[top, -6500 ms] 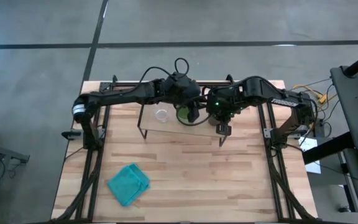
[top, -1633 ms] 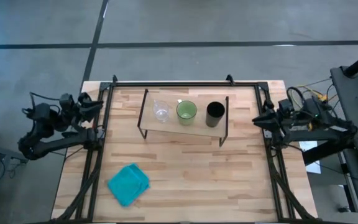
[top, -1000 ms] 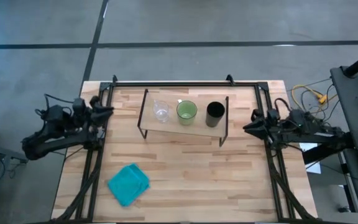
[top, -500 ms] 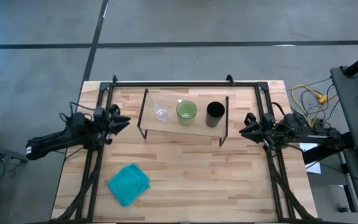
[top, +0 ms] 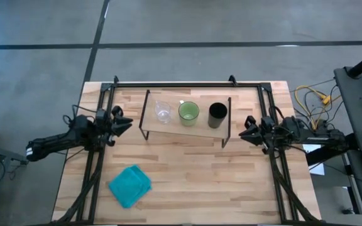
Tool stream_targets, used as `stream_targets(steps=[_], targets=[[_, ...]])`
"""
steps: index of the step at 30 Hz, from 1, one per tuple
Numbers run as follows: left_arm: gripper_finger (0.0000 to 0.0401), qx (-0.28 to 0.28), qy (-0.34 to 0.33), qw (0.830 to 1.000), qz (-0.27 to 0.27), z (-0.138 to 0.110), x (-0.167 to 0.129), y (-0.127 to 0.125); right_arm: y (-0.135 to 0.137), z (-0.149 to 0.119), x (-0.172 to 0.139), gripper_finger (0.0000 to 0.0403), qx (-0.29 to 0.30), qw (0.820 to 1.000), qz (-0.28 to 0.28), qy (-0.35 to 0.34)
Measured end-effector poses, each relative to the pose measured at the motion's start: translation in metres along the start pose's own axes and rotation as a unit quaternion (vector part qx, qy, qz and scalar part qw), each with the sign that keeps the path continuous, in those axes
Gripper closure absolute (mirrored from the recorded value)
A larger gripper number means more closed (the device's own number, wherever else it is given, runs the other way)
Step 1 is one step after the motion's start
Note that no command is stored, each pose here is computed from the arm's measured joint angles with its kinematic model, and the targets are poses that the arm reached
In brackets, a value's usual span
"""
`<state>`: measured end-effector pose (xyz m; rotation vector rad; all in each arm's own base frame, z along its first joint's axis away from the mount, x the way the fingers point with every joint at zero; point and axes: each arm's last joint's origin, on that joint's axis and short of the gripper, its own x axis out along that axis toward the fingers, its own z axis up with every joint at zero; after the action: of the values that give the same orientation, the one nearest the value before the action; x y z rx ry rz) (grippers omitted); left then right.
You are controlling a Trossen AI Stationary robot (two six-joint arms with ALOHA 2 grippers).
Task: Stack small to large cups/mugs on shelf
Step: Return to Home Position
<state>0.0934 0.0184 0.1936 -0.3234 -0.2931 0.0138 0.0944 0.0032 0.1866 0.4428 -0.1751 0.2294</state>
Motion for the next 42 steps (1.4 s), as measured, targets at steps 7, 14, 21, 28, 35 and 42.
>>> stream_targets(steps=[7,14,21,28,35,42], targets=[[0.0310,-0.027,0.051,0.998,0.026,-0.010,0.000,0.004,0.000,0.000,0.000,0.0326,-0.001,1.000,-0.002,0.001],[0.0310,-0.044,0.094,0.993,0.054,-0.020,-0.002,0.008,-0.001,-0.002,0.000,0.0332,-0.002,1.000,-0.008,0.013],[0.0310,-0.049,0.124,0.989,0.071,-0.026,-0.003,0.011,-0.004,-0.007,0.000,0.0333,0.005,0.999,-0.021,0.039],[0.0310,-0.049,0.128,0.987,0.079,-0.027,-0.003,0.012,-0.005,-0.010,0.000,0.0324,0.009,0.998,-0.029,0.055],[0.0310,-0.049,0.129,0.987,0.081,-0.027,-0.003,0.012,-0.009,-0.018,0.000,0.0328,0.034,0.994,-0.052,0.095],[0.0310,-0.049,0.128,0.987,0.082,-0.027,-0.003,0.012,-0.010,-0.020,0.001,0.0334,0.046,0.992,-0.057,0.103]])
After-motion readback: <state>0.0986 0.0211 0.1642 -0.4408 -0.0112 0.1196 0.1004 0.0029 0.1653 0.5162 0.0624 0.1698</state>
